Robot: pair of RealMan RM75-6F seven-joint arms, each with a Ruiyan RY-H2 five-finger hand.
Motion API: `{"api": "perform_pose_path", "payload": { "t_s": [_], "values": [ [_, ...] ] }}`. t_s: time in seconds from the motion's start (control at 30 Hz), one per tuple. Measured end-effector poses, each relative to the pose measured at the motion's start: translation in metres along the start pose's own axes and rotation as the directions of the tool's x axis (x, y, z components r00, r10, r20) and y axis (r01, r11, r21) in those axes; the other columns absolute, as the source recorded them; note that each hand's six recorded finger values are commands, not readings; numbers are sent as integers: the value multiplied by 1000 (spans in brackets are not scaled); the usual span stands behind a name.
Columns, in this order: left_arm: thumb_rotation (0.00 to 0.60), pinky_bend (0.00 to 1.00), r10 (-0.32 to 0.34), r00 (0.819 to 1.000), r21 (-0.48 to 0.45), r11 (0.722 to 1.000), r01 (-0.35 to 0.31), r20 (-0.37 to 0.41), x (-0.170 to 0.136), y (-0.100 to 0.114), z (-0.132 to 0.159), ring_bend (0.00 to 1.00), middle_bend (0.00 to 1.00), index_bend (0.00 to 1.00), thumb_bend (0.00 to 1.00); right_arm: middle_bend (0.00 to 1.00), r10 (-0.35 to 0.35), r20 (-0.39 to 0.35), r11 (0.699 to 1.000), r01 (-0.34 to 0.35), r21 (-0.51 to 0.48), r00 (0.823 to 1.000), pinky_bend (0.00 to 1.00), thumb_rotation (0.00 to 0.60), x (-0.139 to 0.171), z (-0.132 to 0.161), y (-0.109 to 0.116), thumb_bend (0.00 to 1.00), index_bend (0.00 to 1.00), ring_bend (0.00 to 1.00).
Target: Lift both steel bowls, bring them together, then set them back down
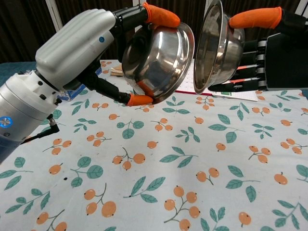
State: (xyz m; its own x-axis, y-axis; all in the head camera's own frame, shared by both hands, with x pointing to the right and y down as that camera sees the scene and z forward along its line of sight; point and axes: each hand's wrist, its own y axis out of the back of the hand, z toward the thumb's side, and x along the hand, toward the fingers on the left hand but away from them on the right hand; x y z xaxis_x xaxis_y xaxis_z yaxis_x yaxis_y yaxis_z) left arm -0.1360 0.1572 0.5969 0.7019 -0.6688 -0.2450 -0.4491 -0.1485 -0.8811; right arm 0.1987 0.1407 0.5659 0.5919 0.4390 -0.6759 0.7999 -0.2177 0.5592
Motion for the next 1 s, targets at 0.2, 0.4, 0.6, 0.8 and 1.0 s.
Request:
{"api": "perform_pose_path", "payload": {
  "t_s": [0.2, 0.4, 0.6, 0.8, 1.0],
  "values": [
    [600, 544, 15, 1000, -36, 999, -14, 28, 5, 0, 12, 319, 432, 318, 185, 925, 7, 3, 999, -7, -43, 1000, 795, 600, -1, -3, -11, 475, 974, 777],
    [600, 543, 34, 998, -45, 998, -32, 52, 6, 2, 18, 318, 431, 317, 185, 925, 42, 10, 996, -41, -74, 999, 795, 600, 4, -8, -34, 475, 974, 777],
    [600, 543, 39, 998, -38, 999, -36, 57, 4, 4, 20, 317, 430, 317, 185, 925, 73, 10, 996, -73, -53, 997, 795, 600, 12, -9, -53, 475, 973, 777],
    [600, 543, 53, 996, -40, 998, -50, 66, 2, 11, 25, 317, 430, 317, 185, 925, 32, -13, 999, -32, -37, 999, 795, 600, 17, -3, -44, 476, 974, 777],
    [600, 543, 71, 994, -42, 997, -68, 80, 0, 21, 30, 317, 430, 317, 185, 925, -38, -43, 999, 37, -28, 998, 795, 600, 17, 7, -18, 475, 973, 776]
  ]
}}
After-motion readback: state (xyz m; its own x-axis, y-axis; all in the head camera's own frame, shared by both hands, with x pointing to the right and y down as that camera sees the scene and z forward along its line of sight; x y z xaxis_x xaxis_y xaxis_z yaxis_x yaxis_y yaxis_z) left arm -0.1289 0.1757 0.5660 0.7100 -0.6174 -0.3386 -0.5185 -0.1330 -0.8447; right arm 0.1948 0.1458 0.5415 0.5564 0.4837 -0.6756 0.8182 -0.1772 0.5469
